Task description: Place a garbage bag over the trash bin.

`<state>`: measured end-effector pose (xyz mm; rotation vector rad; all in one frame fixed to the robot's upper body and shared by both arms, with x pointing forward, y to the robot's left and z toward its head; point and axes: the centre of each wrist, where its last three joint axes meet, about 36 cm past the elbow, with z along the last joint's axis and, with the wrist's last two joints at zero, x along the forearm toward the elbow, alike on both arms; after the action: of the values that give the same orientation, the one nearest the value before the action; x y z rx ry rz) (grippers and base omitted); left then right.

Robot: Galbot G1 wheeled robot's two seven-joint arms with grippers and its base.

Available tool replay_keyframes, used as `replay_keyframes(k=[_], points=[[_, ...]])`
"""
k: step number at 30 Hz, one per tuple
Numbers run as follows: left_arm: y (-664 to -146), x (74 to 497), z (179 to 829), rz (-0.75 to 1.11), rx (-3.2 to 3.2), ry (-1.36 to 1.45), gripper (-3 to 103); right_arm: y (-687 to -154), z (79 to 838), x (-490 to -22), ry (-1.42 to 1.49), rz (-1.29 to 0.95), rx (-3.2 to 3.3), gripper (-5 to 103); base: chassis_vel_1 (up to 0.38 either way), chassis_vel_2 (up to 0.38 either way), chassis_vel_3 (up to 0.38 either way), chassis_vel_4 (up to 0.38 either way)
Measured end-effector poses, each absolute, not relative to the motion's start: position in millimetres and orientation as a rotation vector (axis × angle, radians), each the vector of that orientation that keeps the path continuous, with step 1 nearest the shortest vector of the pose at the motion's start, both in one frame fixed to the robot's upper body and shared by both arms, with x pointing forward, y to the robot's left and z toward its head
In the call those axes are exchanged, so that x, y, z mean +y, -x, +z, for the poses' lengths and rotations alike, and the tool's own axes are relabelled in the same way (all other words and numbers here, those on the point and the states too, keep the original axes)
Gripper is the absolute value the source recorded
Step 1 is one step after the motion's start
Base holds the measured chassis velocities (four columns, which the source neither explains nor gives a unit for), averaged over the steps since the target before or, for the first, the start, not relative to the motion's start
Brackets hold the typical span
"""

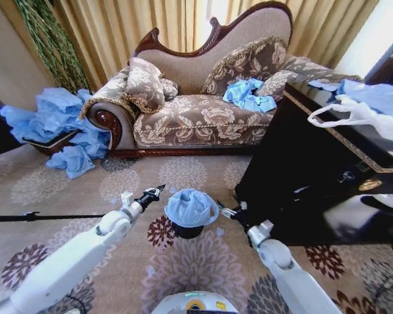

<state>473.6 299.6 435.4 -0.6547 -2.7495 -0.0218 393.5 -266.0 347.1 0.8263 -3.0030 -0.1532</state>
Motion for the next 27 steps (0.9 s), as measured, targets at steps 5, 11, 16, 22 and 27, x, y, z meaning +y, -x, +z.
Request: replay_keyframes(k=[5, 11, 16, 22, 27], points=[[-510.8, 253.9, 429.9, -0.084, -2.690, 0.775, 0, -388.3, 363.4, -272.4, -0.830, -0.176, -3.064, 70, 0.000, 0.000, 0.000, 0.000], [-537.4, 215.8, 424.6, -0.164, -2.625, 0.800, 0, -391.0, 376.0, -274.7, -0.838, -0.159, -3.101, 91, 0.000, 0.000, 0.000, 0.000], [-545.3, 189.4, 421.8, -0.226, -2.540, 0.805, 0, -389.3, 372.2, -280.0, -0.804, -0.157, -3.101, 99, 0.000, 0.000, 0.000, 0.000], [-556.3, 153.3, 401.8, -0.329, -2.412, 0.808, 0, -388.0, 369.7, -289.1, -0.768, -0.151, -3.106, 100, 0.000, 0.000, 0.000, 0.000], [-556.6, 135.1, 380.8, -0.386, -2.316, 0.781, 0, -386.6, 369.6, -295.7, -0.748, -0.149, -3.109, 100, 0.000, 0.000, 0.000, 0.000]])
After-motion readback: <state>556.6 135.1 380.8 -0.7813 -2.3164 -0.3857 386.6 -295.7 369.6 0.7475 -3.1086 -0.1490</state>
